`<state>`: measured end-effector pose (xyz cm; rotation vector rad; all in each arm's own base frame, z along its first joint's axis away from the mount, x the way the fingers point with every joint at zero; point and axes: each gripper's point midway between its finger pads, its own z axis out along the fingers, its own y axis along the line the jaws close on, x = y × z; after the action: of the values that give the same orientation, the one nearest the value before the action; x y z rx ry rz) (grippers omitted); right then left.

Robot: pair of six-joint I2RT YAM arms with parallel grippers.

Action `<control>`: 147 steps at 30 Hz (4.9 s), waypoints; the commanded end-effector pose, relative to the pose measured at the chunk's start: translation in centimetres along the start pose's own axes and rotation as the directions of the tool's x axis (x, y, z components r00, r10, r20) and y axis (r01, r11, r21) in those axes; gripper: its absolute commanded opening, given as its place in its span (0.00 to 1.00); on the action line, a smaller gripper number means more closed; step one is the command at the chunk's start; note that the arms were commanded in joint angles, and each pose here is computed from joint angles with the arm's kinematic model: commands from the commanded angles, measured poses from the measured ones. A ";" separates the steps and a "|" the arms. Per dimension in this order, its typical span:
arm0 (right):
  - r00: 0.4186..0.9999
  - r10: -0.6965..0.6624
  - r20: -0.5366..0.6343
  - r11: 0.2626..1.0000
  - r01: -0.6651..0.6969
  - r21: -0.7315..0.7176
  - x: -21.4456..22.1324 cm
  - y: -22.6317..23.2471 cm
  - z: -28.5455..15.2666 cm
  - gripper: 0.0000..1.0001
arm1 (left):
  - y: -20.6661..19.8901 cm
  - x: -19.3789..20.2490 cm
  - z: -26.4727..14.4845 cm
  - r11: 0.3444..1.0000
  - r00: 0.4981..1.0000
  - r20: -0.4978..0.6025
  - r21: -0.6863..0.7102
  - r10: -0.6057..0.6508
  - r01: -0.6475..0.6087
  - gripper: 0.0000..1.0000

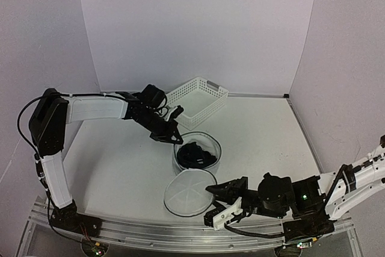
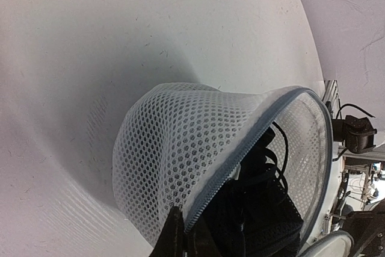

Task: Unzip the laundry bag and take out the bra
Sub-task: Open the lid of the laundry bag, then adjust the laundry bag at the center of the board, then move the bin to the center of the board.

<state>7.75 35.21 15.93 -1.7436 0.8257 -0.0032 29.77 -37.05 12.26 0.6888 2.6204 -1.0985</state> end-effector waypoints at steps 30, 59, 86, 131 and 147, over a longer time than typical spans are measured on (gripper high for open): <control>0.454 0.884 -0.108 0.454 -0.782 0.427 10.2 -10.5 -2.5 0.71 | 2.3 -3.8 -6.4 0.977 0.969 0.233 -0.174 -0.077 0.120 0.00; -0.162 0.985 0.062 -0.157 -0.678 0.718 23.8 -21.0 13.8 0.71 | 5.8 2.3 -11.3 0.906 0.930 0.337 -0.332 -0.146 0.262 0.04; -0.469 0.829 0.304 -0.540 -0.530 0.654 36.3 -19.6 21.8 0.61 | 6.8 5.0 -12.4 0.884 0.922 0.356 -0.365 -0.156 0.290 0.09; -0.249 0.964 0.090 -0.227 -0.604 0.764 34.4 -17.2 8.0 0.00 | 6.8 3.4 -11.0 0.896 0.943 0.308 -0.373 -0.126 0.242 0.03; -0.164 0.978 -0.131 -0.039 -0.756 0.654 30.7 -9.2 2.0 0.00 | 4.2 1.9 -9.2 0.941 0.969 0.239 -0.309 -0.067 0.141 0.00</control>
<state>36.18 21.18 6.96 -0.2695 2.4605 0.1659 29.54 -25.45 13.37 0.2621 2.6284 -0.6409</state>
